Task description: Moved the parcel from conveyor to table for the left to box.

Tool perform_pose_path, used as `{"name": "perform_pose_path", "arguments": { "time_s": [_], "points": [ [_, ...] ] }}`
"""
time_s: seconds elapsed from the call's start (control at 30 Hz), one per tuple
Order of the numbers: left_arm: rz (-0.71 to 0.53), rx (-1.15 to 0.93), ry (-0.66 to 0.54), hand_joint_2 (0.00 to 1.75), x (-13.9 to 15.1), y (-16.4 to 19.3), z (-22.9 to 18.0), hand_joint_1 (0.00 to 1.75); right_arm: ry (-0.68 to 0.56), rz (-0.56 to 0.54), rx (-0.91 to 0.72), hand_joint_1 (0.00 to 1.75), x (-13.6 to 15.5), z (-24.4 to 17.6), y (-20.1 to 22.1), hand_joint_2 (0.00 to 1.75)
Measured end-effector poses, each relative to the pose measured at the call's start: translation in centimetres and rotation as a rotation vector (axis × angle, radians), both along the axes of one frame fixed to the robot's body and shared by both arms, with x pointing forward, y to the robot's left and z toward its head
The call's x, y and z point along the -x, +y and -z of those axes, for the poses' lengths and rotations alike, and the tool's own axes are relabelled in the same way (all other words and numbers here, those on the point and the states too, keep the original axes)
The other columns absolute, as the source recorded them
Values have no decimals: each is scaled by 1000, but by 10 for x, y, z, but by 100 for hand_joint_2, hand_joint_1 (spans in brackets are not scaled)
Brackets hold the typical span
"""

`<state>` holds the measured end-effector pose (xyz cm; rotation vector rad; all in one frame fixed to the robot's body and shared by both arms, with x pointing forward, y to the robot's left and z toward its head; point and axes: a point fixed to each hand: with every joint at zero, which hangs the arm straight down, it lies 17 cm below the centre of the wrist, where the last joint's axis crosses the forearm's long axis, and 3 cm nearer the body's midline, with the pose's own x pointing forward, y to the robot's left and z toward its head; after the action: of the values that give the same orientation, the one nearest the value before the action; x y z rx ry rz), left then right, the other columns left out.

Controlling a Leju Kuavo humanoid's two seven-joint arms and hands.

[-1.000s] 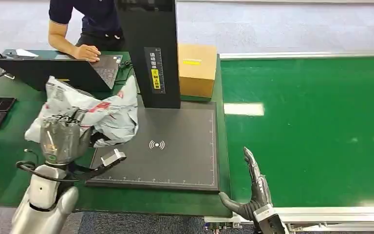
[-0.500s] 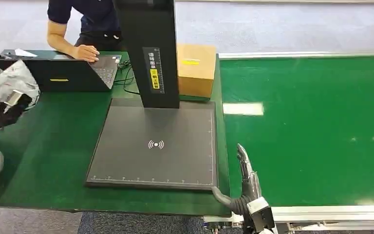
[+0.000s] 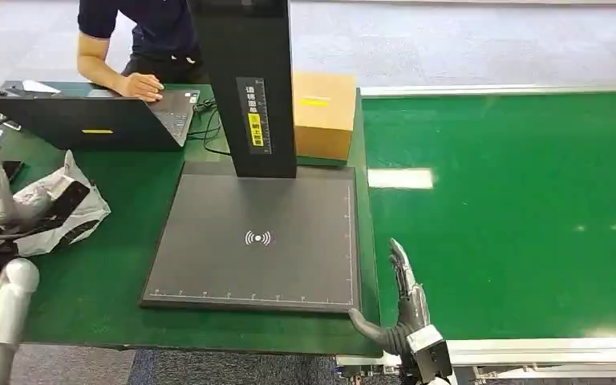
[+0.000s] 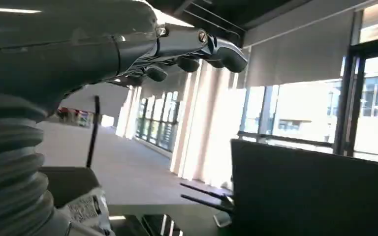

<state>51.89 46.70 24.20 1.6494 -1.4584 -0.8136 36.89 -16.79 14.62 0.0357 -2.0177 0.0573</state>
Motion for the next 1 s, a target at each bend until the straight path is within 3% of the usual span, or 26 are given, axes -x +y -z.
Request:
{"name": "perform_pose_path", "arguments": {
  "time_s": [0.13,0.3,0.57,0.77,1.0],
  "points": [
    [173,75,-23,175,10,-67,4,0,6,-4,18,0,3,4,1,175],
    [485,266,-89,175,39,-169,5,0,14,-9,39,0,7,8,2,175],
    [995,811,-94,175,105,-301,20,0,-36,-8,215,0,3,4,13,175],
    [1127,1096,-74,175,119,-343,20,0,-102,28,268,0,-14,-14,9,175],
    [1110,1168,-83,175,120,-362,23,0,-155,-26,314,0,-42,-33,39,175]
  ]
}}
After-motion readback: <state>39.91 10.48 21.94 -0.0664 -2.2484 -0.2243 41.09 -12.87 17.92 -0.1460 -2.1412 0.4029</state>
